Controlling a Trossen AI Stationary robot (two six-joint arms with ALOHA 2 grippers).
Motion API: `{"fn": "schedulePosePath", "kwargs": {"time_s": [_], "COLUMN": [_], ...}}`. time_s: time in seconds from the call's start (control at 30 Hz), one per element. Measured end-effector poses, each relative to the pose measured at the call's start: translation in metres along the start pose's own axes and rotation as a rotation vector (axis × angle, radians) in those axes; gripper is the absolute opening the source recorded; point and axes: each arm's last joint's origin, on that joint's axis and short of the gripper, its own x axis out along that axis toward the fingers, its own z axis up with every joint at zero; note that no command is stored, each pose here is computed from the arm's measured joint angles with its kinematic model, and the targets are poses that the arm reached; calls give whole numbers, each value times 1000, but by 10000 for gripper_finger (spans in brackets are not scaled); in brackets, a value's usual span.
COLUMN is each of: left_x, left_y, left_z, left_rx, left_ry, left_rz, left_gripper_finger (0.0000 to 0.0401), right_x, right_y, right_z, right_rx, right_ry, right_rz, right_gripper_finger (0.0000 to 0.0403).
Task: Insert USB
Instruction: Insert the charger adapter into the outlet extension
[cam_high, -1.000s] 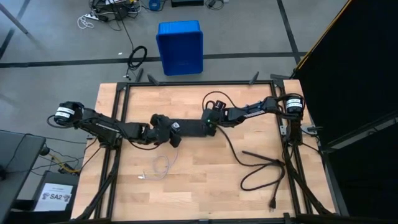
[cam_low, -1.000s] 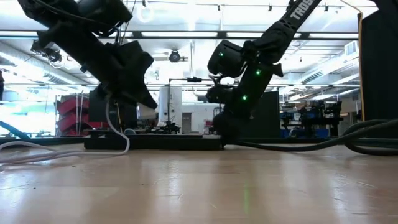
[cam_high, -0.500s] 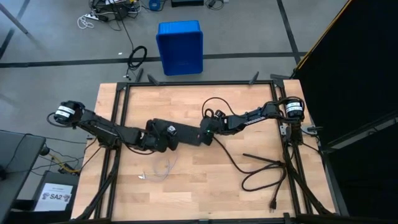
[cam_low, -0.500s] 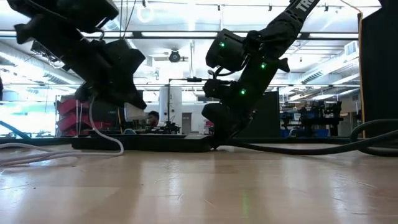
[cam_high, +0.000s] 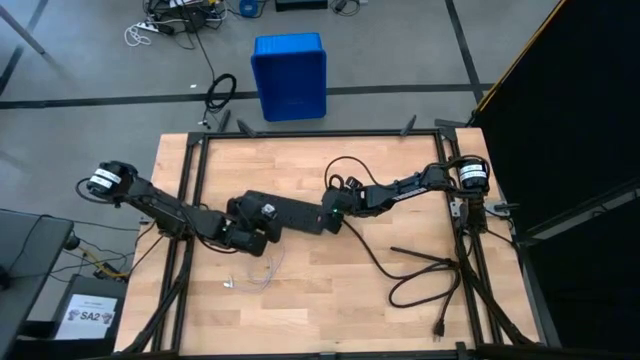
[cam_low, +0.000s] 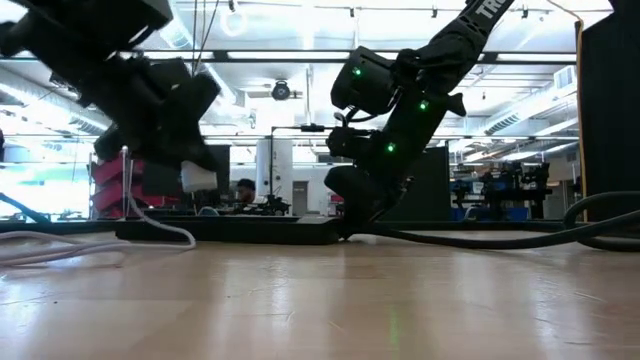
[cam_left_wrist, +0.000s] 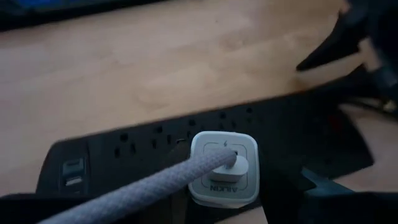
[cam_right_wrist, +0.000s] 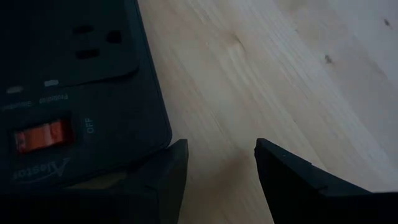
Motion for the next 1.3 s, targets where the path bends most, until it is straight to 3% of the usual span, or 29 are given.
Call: {"fn": "schedulePosePath", "kwargs": {"time_s": [0.2,0.4,0.67,1.3], "left_x": [-10,-9,5,9], "left_y": [-16,-33,-31,-31], "left_z": [18,6,-13,-15], "left_rx": [64,74,27,8], "left_ry": [14,12,-31,-43], "left_rz": [63,102,193,200], "left_gripper_finger": [128,128,128,128], "right_x": [1,2,2,2], "right_y": [-2,-4,-4,-2], "right_z": [0,2,2,3], "right_rx": [4,12,12,17], "right_ry": [0,-3,-4,-19], "right_rz": [-3,-3,-3,9], "right_gripper_finger": [163,162,162,158]}}
